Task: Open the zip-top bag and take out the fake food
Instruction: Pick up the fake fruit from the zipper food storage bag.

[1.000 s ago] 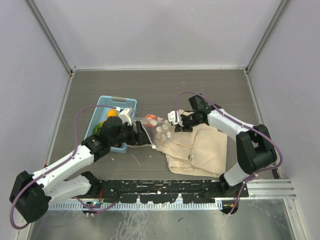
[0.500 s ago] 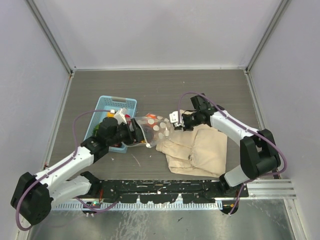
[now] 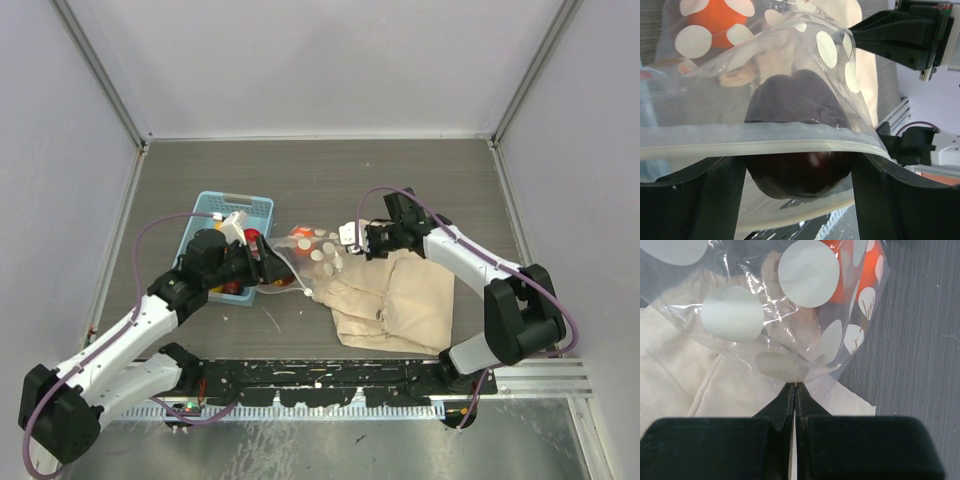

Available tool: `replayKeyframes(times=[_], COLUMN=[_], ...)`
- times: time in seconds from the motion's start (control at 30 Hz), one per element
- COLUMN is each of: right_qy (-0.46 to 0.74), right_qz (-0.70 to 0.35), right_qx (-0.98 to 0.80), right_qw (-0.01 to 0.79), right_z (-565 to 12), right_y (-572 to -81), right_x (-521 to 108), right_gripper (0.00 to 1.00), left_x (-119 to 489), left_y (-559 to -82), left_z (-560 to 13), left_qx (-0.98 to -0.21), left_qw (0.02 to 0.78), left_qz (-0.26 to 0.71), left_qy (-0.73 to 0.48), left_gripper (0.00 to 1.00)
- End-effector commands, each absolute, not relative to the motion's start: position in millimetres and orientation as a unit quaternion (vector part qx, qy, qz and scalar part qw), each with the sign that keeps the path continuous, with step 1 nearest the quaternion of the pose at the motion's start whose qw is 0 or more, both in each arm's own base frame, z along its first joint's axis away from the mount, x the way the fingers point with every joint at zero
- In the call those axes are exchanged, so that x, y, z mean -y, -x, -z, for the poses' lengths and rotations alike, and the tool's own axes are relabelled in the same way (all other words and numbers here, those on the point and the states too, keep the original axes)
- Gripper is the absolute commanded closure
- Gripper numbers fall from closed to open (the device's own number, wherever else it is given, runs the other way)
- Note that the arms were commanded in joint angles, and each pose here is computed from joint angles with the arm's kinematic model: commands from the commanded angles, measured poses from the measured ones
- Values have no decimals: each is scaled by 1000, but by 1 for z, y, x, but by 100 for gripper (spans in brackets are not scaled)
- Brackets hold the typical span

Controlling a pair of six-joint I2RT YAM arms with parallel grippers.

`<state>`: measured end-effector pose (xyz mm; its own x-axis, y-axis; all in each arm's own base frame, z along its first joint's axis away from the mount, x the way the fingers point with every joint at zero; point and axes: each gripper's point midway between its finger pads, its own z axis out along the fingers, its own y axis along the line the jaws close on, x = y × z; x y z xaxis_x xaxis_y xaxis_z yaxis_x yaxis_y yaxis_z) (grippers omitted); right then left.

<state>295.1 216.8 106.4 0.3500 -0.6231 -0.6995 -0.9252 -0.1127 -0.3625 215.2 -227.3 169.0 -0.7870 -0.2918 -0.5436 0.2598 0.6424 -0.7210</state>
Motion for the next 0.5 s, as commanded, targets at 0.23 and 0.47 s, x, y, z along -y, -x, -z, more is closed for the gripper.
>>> replayKeyframes(times=[0.23, 0.47], right_qy=[713, 705], right_qz=[-173, -168], right_qx=[-538, -550], right_qw=[415, 416], right_z=[-119, -119], right_y=[-308, -314], right_x=[-218, -212], right_gripper=[97, 97], left_x=[191, 190], left_y=[-206, -202], left_z=[-180, -190], left_qx=[-859, -852], left_qw=[385, 393], left_qz=[329, 339], left_qy=[-73, -69], left_gripper=[71, 71])
